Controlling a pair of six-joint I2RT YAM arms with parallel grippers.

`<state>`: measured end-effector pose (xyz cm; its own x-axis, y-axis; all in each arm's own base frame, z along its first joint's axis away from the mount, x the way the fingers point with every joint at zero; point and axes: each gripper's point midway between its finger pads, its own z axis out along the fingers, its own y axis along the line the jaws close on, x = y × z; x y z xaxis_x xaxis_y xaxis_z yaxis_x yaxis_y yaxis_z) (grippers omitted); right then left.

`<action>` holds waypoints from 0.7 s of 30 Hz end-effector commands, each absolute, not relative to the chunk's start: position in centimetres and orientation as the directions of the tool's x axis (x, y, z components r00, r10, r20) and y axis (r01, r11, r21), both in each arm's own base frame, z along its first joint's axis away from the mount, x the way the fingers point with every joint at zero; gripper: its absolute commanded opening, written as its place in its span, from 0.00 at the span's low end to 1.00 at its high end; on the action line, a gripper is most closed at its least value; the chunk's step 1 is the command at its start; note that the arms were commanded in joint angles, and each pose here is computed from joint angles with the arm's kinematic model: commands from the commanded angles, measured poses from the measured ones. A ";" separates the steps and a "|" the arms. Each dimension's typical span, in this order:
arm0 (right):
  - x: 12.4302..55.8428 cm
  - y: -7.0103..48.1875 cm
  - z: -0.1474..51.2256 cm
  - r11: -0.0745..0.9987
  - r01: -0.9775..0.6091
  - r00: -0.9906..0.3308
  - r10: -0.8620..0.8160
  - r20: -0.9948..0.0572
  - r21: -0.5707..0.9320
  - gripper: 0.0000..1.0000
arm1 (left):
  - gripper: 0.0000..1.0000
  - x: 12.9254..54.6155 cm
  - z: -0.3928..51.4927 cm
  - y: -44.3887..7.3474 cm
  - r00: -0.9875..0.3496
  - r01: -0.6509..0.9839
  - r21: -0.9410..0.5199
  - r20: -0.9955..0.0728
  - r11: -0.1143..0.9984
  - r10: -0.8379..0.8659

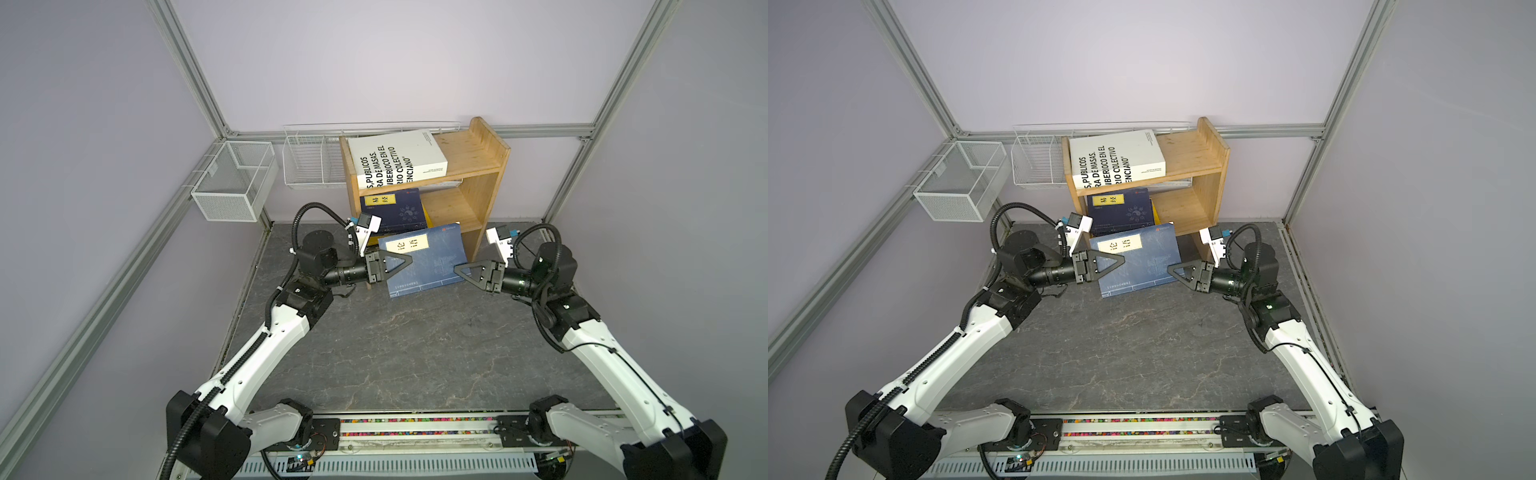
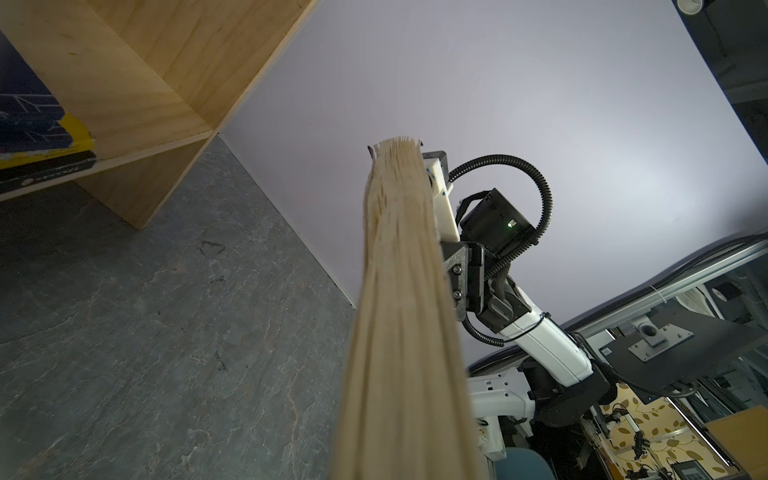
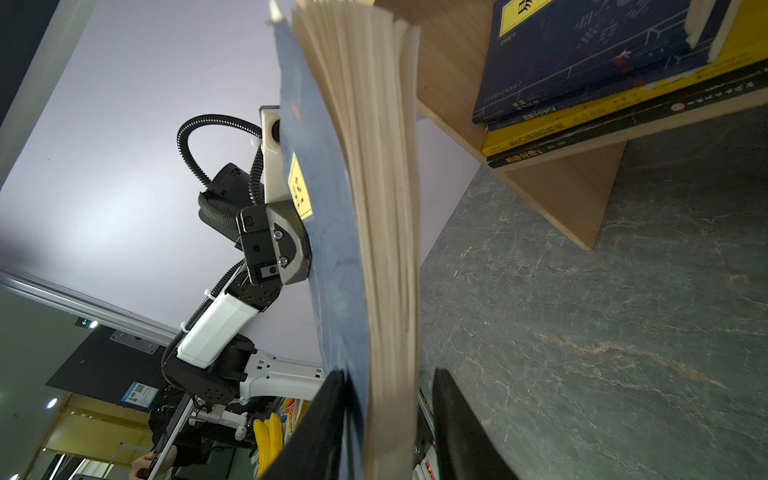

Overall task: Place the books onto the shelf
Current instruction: 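Insert the held blue book into the lower tier with both grippers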

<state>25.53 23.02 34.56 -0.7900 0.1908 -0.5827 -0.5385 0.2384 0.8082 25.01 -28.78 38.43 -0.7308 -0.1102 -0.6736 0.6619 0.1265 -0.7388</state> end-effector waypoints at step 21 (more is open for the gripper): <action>26.8 22.5 31.7 0.268 -0.444 -0.817 0.270 -0.509 0.855 0.07 | 0.31 28.4 39.1 -28.2 -0.659 0.678 -0.689 -0.724 0.255 -0.204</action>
<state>25.55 22.89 33.05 -0.8148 0.2207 -0.5361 -0.4896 0.2331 0.8402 27.29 -28.96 36.68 -0.7348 -0.1458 -0.6624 0.6345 0.1975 -0.7473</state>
